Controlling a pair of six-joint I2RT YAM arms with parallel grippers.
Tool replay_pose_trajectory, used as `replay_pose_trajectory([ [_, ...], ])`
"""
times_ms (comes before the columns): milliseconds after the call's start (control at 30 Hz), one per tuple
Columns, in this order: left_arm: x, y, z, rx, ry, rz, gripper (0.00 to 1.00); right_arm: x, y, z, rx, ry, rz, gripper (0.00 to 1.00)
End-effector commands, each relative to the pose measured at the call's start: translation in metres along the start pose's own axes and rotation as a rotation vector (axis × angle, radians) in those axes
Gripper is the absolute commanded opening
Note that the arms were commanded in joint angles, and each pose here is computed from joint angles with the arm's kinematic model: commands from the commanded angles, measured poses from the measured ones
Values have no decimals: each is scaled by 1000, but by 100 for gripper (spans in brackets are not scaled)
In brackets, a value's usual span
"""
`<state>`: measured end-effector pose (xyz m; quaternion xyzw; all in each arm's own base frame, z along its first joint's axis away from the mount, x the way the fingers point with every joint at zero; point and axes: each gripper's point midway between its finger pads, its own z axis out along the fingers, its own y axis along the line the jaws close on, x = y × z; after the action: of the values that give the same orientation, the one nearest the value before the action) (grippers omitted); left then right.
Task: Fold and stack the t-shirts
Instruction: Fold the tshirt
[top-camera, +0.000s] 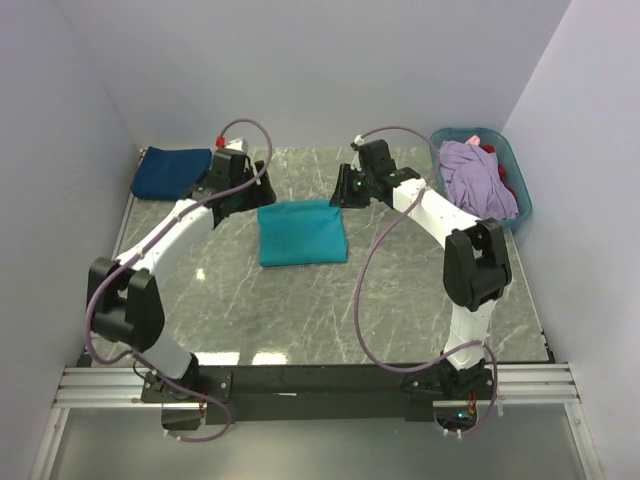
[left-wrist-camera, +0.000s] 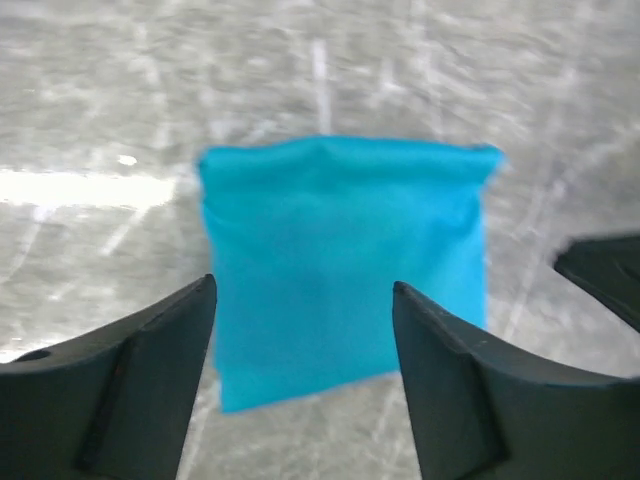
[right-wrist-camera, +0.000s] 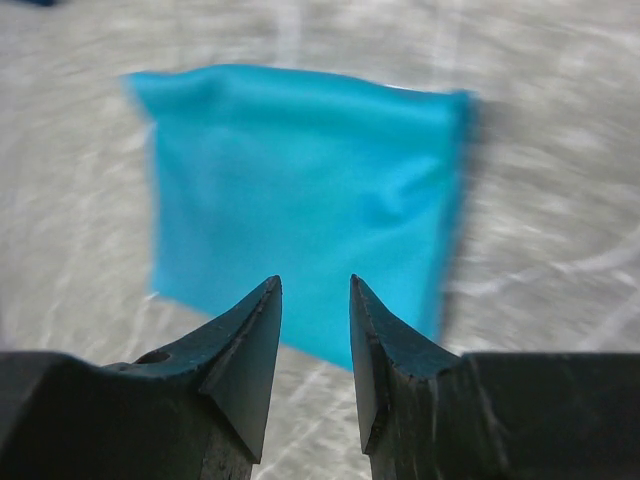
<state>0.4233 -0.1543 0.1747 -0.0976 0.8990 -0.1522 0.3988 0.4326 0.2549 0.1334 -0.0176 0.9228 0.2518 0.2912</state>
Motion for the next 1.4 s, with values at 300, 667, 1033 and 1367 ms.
replay_pose_trajectory([
  [300,18,-18,81,115,91,0,54,-30,67,38,-492,9,22,41],
  [667,31,13,165,161,181,-85,45,-46,-4,109,-530,7,300,41],
  [1033,33,15,159,211,193,-115,55,-69,-21,80,-623,-65,397,41],
  [1367,-40,-21,72,295,-23,-130,62,-58,15,5,-669,-106,327,42],
])
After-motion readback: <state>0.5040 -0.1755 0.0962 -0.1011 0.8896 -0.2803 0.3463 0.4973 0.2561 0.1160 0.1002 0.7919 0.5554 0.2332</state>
